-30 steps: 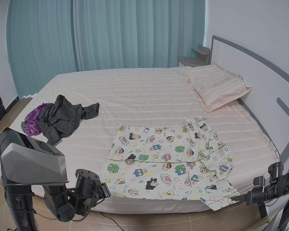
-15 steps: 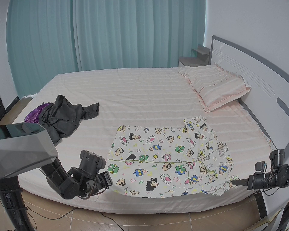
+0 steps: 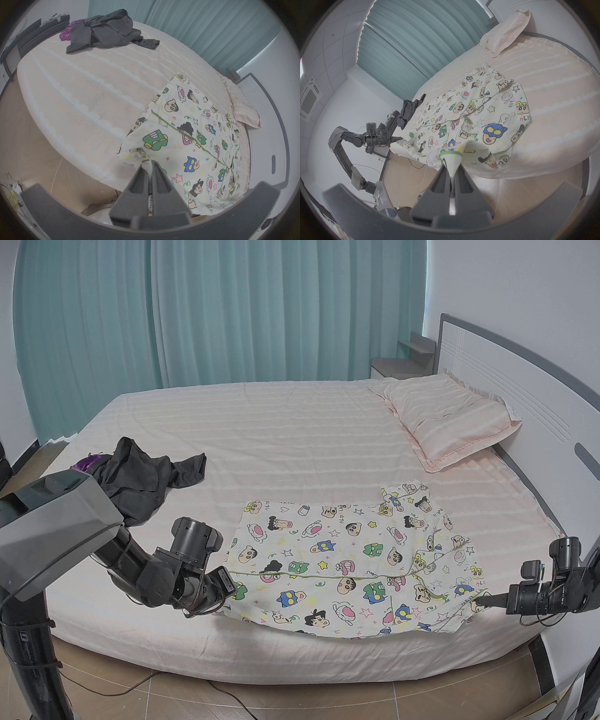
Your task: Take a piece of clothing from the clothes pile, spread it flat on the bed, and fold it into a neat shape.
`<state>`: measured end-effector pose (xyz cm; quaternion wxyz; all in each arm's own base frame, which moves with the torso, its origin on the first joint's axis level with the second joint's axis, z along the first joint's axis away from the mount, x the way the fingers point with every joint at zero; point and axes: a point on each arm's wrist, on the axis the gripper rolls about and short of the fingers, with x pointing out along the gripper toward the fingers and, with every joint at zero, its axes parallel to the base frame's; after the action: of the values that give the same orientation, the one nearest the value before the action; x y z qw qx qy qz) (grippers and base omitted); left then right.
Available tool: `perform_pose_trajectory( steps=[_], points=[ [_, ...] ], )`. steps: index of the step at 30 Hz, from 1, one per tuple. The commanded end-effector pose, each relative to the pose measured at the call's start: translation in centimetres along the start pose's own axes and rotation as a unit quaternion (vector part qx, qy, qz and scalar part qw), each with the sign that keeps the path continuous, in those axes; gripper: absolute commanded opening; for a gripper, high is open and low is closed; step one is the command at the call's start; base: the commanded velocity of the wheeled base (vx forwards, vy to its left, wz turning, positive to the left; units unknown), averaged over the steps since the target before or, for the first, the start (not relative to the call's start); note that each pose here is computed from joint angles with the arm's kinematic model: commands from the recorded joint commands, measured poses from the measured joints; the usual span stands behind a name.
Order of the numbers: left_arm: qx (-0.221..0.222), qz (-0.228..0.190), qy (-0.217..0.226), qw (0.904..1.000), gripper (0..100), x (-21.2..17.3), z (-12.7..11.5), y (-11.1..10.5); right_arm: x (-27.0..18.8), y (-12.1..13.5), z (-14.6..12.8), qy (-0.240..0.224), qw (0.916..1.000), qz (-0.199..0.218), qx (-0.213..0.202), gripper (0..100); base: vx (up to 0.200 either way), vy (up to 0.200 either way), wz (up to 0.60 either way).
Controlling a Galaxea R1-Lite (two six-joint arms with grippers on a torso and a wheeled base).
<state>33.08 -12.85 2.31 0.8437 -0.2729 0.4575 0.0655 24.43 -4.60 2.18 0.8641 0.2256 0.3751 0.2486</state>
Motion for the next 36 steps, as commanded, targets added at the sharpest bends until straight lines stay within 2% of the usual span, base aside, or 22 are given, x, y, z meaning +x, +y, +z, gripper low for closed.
perform_pose_trajectory(
  steps=[1, 9, 17, 18, 20, 29, 36],
  points=[
    [-0.011, 0.011, 0.006, 0.9999, 0, 2.0, 0.8, -0.3, 1.6, -1.3, 0.7, 0.006, 0.9998, -0.013, 0.011, 0, 0.000, 0.000, 0.00],
    [-0.028, 0.017, 0.005, 0.9995, 0, 4.0, 2.3, -1.3, 3.7, -2.4, 1.9, 0.007, 0.9995, -0.027, 0.014, 0, 0.000, 0.000, 0.00],
    [-0.046, 0.016, -0.001, 0.9988, 0, 4.8, 3.8, -2.2, 5.3, -3.4, 3.9, -0.012, 0.9983, -0.048, 0.030, 0, 0.000, 0.000, 0.00],
    [-0.067, 0.010, -0.008, 0.9976, 0, 4.7, 4.5, -2.6, 5.5, -3.6, 4.5, -0.021, 0.9977, -0.054, 0.035, 0, 0.000, 0.000, 0.00],
    [-0.077, 0.009, -0.010, 0.9969, 0, 4.8, 4.8, -2.8, 5.8, -3.8, 4.7, -0.024, 0.9974, -0.055, 0.041, 0, 0.000, 0.000, 0.00],
    [-0.082, 0.031, 0.004, 0.9962, 0, 5.6, 5.9, -3.4, 6.3, -4.1, 5.9, -0.038, 0.9966, -0.054, 0.050, 0, 0.000, 0.000, 0.00],
    [-0.083, 0.034, 0.000, 0.9959, 0, 7.0, 6.7, -4.0, 7.2, -4.9, 6.3, -0.044, 0.9948, -0.073, 0.056, 0, 0.000, 0.000, 0.00]
  ],
)
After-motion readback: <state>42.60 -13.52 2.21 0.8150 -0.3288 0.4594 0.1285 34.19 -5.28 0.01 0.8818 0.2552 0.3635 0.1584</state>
